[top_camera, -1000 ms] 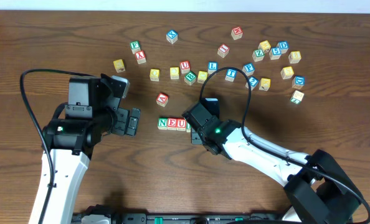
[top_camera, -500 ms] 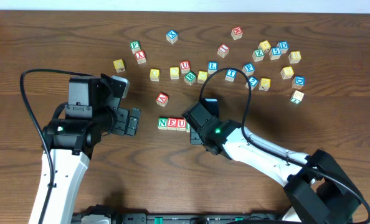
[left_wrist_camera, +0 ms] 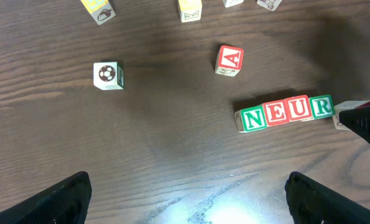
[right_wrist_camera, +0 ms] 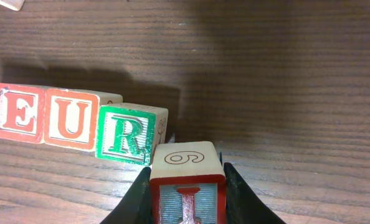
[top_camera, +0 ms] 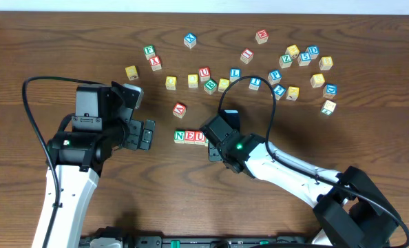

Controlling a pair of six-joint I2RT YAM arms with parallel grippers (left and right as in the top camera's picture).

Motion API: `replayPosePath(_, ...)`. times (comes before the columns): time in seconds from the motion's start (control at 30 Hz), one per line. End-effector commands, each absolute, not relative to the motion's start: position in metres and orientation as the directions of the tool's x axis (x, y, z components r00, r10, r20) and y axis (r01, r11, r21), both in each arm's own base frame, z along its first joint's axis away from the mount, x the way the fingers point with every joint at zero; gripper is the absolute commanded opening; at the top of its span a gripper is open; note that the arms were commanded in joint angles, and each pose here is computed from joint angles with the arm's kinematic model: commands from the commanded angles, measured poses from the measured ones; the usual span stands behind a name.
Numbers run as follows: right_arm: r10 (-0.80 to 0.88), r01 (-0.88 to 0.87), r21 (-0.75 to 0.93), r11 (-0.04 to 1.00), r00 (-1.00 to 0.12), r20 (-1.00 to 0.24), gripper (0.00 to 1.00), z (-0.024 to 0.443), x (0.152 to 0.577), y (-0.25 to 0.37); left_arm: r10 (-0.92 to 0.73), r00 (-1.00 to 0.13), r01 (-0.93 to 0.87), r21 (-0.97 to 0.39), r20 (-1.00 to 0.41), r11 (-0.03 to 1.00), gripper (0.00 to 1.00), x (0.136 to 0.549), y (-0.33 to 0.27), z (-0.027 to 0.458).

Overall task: Spell out NEURIPS
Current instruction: 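Lower the red I block beside the R block, nudging it into line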

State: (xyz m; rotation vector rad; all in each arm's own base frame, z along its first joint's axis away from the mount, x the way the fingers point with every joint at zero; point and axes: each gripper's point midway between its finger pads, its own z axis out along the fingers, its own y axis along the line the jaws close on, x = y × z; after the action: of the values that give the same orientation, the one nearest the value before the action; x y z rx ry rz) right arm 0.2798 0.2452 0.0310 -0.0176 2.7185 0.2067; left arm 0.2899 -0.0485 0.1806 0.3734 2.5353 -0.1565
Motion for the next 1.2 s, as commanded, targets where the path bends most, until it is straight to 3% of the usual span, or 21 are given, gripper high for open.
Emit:
replayPosePath(0.0, 0.022, -0.028, 0.118, 0.993, -0.915, -0.403, 0.01, 0.025, 0.278, 0.242, 0.233, -0.785, 0.294, -0.014, -0.574, 0.956, 0.98, 0.295, -0.046, 0.191)
replayPosePath(1.17, -0.005, -0.027, 0.044, 0.999, -0.894, -0.448, 0.02, 0.019, 0.287, 0.232, 0.232, -0.785, 0.293, -0.014, -0.574, 0.956, 0.98, 0.295, -0.046, 0.191)
